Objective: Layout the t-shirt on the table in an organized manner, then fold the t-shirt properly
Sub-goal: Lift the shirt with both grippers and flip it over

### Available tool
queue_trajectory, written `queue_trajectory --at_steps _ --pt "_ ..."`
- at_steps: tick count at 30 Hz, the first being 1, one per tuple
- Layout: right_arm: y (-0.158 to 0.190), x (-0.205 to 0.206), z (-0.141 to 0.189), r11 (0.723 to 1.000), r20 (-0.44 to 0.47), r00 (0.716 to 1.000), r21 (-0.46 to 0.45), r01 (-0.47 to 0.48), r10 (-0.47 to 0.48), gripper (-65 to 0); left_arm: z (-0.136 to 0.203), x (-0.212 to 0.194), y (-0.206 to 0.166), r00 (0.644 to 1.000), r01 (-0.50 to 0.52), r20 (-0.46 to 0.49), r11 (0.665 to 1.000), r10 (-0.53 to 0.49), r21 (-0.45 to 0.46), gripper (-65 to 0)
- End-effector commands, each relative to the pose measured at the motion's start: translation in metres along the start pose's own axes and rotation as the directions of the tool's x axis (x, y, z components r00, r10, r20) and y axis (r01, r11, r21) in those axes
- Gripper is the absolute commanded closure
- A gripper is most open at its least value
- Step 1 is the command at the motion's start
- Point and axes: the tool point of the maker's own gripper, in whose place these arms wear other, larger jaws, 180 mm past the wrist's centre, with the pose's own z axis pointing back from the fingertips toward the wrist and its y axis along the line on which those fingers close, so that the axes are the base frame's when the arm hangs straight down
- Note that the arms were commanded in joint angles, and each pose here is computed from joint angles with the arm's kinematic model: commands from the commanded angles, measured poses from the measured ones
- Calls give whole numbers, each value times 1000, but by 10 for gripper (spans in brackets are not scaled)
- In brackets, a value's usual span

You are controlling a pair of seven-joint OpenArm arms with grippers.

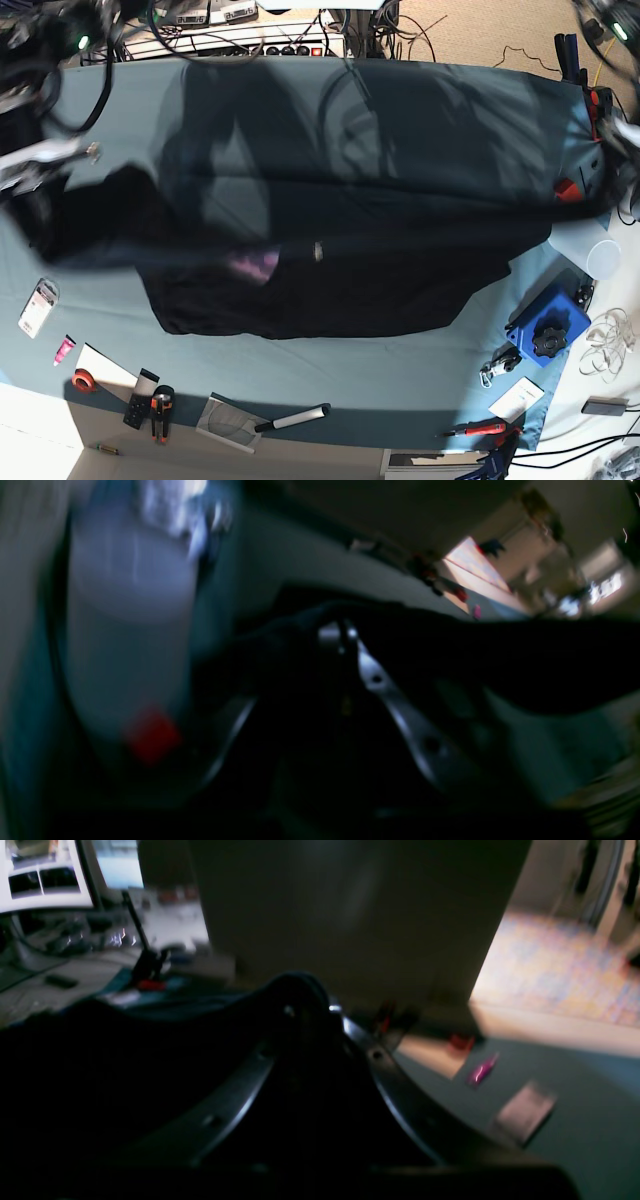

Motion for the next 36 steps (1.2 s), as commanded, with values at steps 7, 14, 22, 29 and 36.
queue_trajectory --at_steps 7,14,22,29,36 --pt "2 84 -28 992 280 952 -7 -128 125 0 -21 105 -19 952 204 245 977 -183 -65 0" --pt "20 136 -51 986 453 886 76 -149 99 0 -23 162 -39 887 332 362 941 -285 -72 0" --pt "23 186 -42 984 610 787 62 -164 93 0 -13 183 -92 786 521 420 852 -454 -54 0" --pt "14 224 -32 985 700 703 -1 -174 125 0 6 220 -142 603 626 521 763 -604 161 0" --pt "-9 186 -94 984 546 834 175 -22 -79 0 -9 211 -139 634 629 453 759 -626 168 0"
